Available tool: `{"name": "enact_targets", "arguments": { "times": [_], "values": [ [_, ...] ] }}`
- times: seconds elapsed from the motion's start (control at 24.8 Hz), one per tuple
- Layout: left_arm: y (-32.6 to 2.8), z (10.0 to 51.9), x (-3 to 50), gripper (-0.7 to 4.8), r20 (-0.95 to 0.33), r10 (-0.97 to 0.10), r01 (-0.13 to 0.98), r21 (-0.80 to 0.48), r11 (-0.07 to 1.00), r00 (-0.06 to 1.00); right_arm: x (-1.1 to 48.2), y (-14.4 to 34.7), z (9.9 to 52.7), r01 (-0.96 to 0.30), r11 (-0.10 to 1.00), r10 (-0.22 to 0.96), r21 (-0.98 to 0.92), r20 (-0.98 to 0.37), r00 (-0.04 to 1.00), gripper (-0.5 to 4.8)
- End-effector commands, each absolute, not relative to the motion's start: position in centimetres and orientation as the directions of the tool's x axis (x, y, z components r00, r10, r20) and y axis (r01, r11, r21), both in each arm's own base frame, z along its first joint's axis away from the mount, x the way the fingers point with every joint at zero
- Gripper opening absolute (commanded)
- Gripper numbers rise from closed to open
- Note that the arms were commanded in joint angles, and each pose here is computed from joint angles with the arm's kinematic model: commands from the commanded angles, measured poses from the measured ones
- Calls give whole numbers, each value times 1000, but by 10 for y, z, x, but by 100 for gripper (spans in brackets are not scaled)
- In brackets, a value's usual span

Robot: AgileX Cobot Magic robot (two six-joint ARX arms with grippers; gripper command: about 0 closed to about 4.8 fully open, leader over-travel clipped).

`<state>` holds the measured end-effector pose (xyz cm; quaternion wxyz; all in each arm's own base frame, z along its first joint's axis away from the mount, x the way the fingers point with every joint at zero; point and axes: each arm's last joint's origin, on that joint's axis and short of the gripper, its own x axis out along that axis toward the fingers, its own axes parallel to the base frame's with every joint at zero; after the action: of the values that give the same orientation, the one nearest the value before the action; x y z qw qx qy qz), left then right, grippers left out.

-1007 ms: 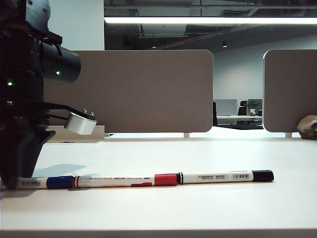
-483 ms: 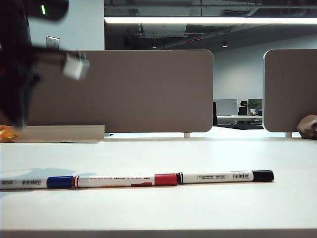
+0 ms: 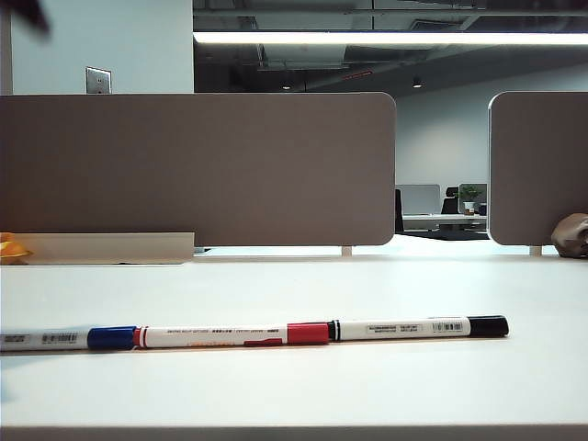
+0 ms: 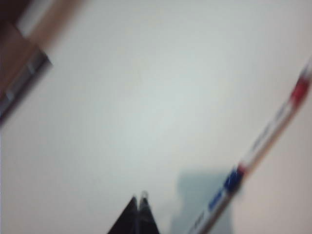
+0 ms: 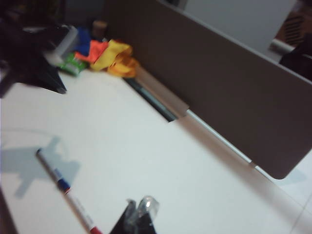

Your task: Pick up the markers one by one and line them up horizontally in a straight line on the table.

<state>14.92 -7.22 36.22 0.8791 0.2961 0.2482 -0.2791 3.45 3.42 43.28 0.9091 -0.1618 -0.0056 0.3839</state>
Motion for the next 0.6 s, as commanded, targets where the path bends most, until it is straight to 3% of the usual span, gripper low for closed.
{"name": "enact_targets", "arguments": {
  "times": [0.04,0.32,0.6],
  "values": [
    [-58,397,116,-5,-318,-474,566,351,746,821,28,26,418,-644,711,679,-282,38,733,-7],
    [-41,404,80,-5,-188,-506,540,314,781,841,32,27,369,-579,779,617,-242,129,777,-7],
    [-36,360,67,-5,-140,-534,552,248,796,834,56,51,301,-606,764,625,-223,21,780,-7]
  ]
}}
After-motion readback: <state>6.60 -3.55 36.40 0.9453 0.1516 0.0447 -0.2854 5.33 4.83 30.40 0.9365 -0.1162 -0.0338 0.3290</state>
